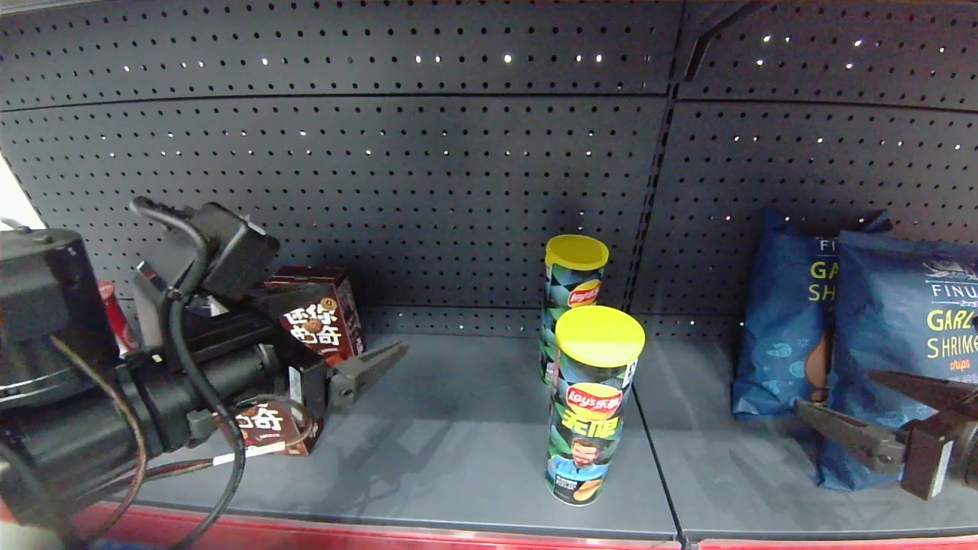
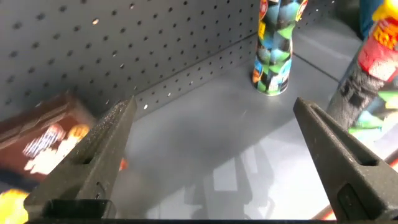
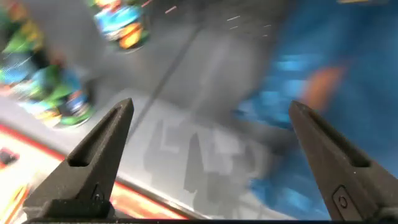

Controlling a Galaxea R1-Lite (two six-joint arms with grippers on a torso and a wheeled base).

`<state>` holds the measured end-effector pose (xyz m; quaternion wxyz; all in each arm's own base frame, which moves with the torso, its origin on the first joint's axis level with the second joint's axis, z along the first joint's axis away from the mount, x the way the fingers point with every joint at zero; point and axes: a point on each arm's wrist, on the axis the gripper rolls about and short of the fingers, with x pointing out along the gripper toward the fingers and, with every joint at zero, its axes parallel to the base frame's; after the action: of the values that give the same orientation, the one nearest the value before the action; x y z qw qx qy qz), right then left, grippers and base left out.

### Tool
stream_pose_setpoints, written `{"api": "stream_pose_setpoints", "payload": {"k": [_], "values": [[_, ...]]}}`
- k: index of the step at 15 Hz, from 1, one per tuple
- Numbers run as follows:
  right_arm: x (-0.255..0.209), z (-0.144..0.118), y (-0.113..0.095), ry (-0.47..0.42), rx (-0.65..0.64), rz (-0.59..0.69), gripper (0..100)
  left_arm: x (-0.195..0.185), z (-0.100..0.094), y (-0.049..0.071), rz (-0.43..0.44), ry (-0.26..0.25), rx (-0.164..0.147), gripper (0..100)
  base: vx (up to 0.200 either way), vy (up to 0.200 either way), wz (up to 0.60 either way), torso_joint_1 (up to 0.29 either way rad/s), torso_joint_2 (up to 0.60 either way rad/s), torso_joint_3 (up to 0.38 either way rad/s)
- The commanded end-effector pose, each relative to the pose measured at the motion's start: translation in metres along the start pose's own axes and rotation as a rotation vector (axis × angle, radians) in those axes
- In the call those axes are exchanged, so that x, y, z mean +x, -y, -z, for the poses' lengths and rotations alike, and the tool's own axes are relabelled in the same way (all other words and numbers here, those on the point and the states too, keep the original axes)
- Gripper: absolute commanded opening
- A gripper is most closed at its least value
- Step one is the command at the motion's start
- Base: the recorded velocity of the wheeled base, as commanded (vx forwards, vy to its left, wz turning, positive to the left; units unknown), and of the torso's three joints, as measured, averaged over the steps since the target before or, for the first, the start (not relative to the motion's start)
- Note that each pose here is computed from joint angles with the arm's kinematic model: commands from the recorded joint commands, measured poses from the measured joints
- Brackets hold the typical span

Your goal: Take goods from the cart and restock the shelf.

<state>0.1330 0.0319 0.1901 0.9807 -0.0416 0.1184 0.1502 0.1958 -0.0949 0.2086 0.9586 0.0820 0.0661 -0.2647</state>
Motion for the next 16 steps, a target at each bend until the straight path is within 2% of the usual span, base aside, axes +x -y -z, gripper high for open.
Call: {"api": "stream_pose_setpoints", "payload": {"k": [1,3,6,9,11,12,14,16], "values": [[-0.026,0.0,0.01,0.084,0.015,0.109,100,-0.043,0.01,-0.01,-0.086,0.032,-0.02,100,0.0,0.0,0.0,0.0,0.0,0.0],[-0.044,0.003,0.013,0.122,0.022,0.174,100,-0.071,0.013,-0.016,-0.155,0.072,-0.025,100,0.0,0.0,0.0,0.0,0.0,0.0],[-0.074,0.013,0.007,0.148,0.023,0.228,100,-0.103,0.007,-0.017,-0.23,0.164,-0.012,100,0.0,0.0,0.0,0.0,0.0,0.0],[-0.099,0.026,0.0,0.176,0.024,0.306,100,-0.133,0.007,-0.013,-0.295,0.217,-0.003,100,0.0,0.0,0.0,0.0,0.0,0.0],[-0.111,0.035,-0.003,0.197,0.024,0.34,100,-0.148,0.015,-0.008,-0.327,0.244,-0.014,100,0.0,0.0,0.0,0.0,0.0,0.0],[-0.125,0.05,-0.008,0.205,0.027,0.388,100,-0.164,0.031,0.001,-0.359,0.27,-0.018,100,0.0,0.0,0.0,0.0,0.0,0.0],[-0.138,0.069,-0.016,0.216,0.029,0.452,100,-0.182,0.056,0.013,-0.402,0.275,-0.022,100,0.0,0.0,0.0,0.0,0.0,0.0],[-0.148,0.084,-0.022,0.288,0.017,0.471,100,-0.202,0.072,0.024,-0.422,0.292,-0.029,100,0.0,0.0,0.0,0.0,0.0,0.0]]}}
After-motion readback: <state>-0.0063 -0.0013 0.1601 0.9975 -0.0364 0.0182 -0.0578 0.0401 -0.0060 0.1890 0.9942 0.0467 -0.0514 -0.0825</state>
